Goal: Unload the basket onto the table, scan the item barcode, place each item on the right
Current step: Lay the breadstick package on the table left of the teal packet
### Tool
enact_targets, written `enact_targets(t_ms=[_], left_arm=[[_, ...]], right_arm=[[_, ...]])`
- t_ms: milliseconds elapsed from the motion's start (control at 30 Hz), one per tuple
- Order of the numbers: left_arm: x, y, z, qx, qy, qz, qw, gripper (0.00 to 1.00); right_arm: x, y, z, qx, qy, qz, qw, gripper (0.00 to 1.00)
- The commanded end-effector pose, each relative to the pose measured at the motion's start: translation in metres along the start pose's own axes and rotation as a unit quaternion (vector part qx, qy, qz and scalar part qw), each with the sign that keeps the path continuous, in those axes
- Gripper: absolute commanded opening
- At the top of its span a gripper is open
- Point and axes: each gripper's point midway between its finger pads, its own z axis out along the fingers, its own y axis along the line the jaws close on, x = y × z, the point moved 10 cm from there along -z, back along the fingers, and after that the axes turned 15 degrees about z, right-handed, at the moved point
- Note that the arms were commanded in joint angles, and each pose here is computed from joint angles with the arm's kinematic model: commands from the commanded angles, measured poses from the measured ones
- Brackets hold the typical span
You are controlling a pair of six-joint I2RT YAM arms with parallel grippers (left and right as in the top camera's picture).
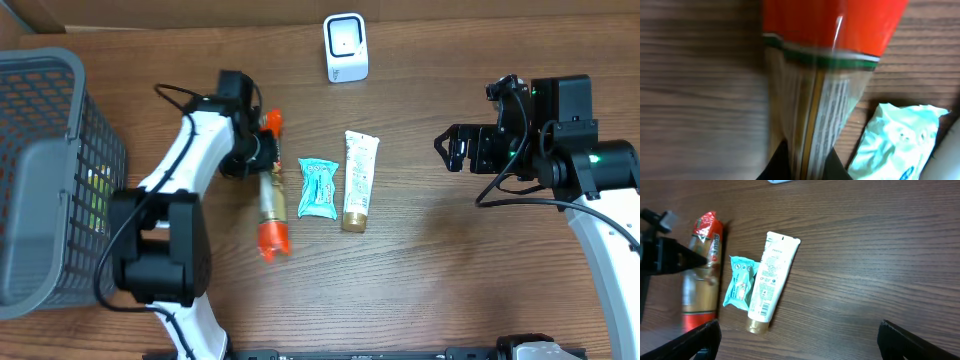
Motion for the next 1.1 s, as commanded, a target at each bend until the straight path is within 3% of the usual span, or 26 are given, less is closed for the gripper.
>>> enact_targets(t_ms=[0,33,100,200,233,300,367,533,567,667,700,733,800,900,1067], left_arm=[[-0.007,-0.016,-0.005,0.047,-0.019,-0.001,0.999,0.11],[-0.008,-0.018,-0.008,0.056,-0.024,0.001,0.998,0.18],[-0.012,-0.021,-0.014,0.070,-0.032,0.006,0.997,0.48],[-0.020,-0.025,-0.039,0.069,-0.041,0.019,0.997,0.68],[-0.025,-0.026,-0.057,0.060,-0.051,0.024,0.997,0.84],[-0.032,-0.027,-0.086,0.046,-0.072,0.030,0.996,0.88],[-0.038,-0.032,-0.148,0.023,-0.129,0.055,0.990,1.00],[-0.017,-0.023,-0.259,-0.038,-0.236,0.053,0.969,0.99],[-0.003,-0.011,-0.293,-0.069,-0.275,0.030,0.958,1.00],[0.026,0.021,-0.338,-0.120,-0.329,-0.037,0.936,0.99],[0.048,0.048,-0.357,-0.143,-0.347,-0.101,0.921,1.00],[0.055,0.056,-0.361,-0.149,-0.350,-0.123,0.917,0.99],[0.087,0.099,-0.377,-0.170,-0.357,-0.240,0.887,1.00],[0.117,0.152,-0.380,-0.178,-0.346,-0.330,0.860,1.00],[0.144,0.224,-0.338,-0.135,-0.308,-0.406,0.850,1.00]], right_arm=[[-0.004,0.005,-0.005,-0.008,-0.010,-0.007,1.000,1.00],[-0.004,0.006,-0.005,-0.008,-0.010,-0.007,1.000,1.00],[-0.004,0.006,-0.005,-0.009,-0.010,-0.007,1.000,1.00],[-0.004,0.006,-0.005,-0.008,-0.010,-0.007,1.000,1.00],[-0.004,0.005,-0.005,-0.008,-0.010,-0.007,1.000,1.00],[-0.004,0.005,-0.005,-0.008,-0.010,-0.007,1.000,1.00],[-0.004,0.006,-0.005,-0.009,-0.010,-0.007,1.000,1.00],[-0.004,0.005,-0.005,-0.008,-0.010,-0.007,1.000,1.00],[-0.004,0.006,-0.005,-0.009,-0.010,-0.007,1.000,1.00],[-0.004,0.005,-0.005,-0.008,-0.010,-0.007,1.000,1.00],[-0.004,0.005,-0.005,-0.008,-0.010,-0.007,1.000,1.00],[-0.003,0.005,-0.005,-0.008,-0.009,-0.007,1.000,1.00],[-0.003,0.005,-0.005,-0.008,-0.008,-0.006,1.000,1.00],[-0.002,0.005,-0.005,-0.006,-0.004,-0.005,1.000,1.00],[0.000,0.004,-0.005,-0.003,0.002,-0.002,1.000,1.00]])
